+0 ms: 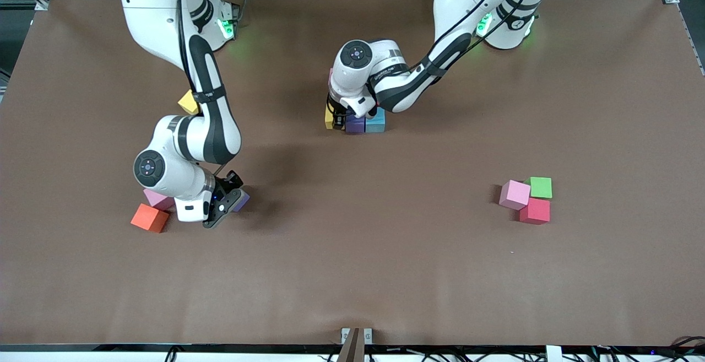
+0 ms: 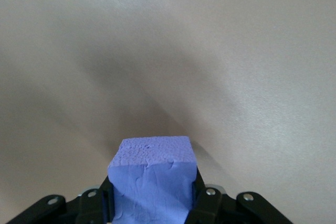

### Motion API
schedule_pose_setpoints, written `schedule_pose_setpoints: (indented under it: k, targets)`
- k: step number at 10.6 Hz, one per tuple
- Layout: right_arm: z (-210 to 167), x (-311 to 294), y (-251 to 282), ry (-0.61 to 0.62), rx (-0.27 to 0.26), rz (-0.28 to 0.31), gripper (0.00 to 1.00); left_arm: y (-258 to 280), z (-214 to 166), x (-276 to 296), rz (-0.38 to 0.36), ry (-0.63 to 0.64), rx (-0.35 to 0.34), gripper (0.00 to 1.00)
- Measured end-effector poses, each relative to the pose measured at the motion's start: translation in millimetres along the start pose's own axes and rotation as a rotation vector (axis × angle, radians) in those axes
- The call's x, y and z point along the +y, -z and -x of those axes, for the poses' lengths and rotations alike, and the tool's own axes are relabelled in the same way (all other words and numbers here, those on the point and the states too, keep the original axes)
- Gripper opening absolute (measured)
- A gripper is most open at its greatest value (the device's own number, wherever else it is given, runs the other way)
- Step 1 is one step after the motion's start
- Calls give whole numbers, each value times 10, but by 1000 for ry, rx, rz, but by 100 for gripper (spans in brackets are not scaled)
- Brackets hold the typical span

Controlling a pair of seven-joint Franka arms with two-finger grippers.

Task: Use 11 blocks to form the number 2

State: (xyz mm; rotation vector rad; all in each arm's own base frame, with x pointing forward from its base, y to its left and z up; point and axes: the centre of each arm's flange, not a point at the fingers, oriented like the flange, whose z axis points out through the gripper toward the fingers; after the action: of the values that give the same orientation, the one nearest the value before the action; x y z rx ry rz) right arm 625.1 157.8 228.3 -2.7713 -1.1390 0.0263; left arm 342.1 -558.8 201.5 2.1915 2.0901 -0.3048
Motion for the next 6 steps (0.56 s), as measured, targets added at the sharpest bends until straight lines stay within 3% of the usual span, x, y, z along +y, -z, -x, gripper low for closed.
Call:
schedule_pose_setpoints:
  k: [1, 2, 6]
  targets:
    - [-4, -30, 10, -36, -4, -9, 54, -13, 19, -33, 0, -8, 2, 93]
    - [-14, -76, 16, -81, -11, -22, 54, -24, 36, -62, 0, -13, 4, 100]
    - [-153, -519, 53, -307, -27, -49, 54, 45, 69, -53, 13, -18, -2, 100]
